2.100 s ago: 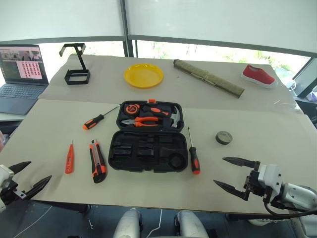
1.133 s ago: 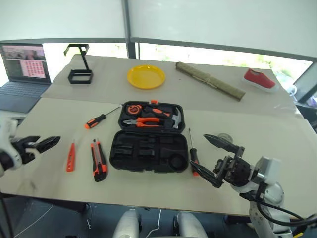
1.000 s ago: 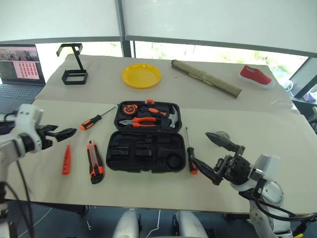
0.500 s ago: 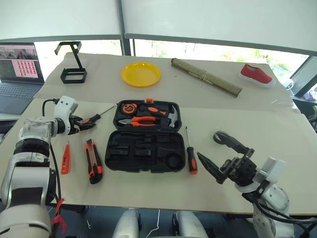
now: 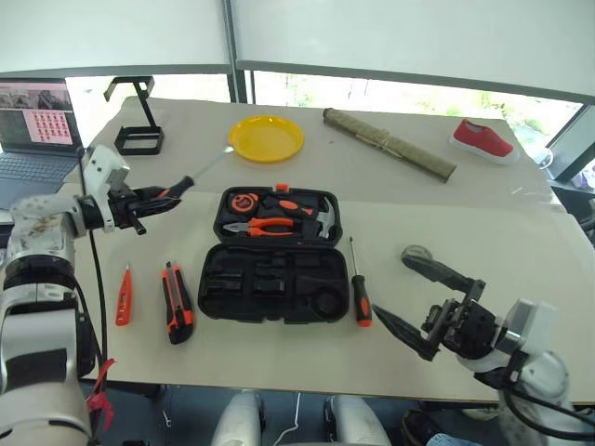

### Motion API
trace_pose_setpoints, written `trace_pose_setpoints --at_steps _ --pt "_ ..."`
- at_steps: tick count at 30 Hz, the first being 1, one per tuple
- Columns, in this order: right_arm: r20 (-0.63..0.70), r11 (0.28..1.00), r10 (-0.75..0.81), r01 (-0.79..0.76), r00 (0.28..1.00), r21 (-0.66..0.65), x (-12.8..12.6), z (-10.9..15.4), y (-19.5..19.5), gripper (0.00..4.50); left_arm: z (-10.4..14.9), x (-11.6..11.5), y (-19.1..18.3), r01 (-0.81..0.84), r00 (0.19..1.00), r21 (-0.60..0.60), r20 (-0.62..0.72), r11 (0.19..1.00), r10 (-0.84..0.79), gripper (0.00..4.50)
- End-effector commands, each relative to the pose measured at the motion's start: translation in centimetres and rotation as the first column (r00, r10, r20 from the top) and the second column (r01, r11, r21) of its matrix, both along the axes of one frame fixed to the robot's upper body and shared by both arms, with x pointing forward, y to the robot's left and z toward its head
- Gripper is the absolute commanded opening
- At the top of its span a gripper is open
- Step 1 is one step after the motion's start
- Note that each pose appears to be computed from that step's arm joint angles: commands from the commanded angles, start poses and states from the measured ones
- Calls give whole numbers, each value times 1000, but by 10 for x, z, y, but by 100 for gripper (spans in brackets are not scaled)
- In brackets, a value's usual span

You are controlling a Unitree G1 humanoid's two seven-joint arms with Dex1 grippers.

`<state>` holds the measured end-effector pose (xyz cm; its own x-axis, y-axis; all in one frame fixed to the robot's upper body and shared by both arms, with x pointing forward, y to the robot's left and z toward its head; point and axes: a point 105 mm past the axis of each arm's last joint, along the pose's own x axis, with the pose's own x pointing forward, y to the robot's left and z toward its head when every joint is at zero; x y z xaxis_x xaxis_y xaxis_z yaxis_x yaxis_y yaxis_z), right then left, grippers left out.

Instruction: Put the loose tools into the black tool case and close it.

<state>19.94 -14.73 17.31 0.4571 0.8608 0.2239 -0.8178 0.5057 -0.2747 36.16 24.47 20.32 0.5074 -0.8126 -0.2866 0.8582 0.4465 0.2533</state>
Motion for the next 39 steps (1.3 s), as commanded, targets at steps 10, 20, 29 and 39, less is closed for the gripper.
trace_pose_setpoints --at_steps 10,20,29,39 --pt "-151 963 -93 51 984 -265 42 13 -7 450 -56 -27 -78 218 976 346 -65 913 -209 92" --pt "-158 940 -85 27 984 -339 60 16 -2 450 -77 -18 -74 211 977 452 -97 867 -188 92" --pt "-187 937 -86 16 979 -348 55 8 -2 450 -76 -10 -71 212 974 523 -48 826 -220 92" --pt "-206 946 -65 -5 976 -324 51 8 1 450 -61 -8 -85 245 963 453 -7 857 -271 283"
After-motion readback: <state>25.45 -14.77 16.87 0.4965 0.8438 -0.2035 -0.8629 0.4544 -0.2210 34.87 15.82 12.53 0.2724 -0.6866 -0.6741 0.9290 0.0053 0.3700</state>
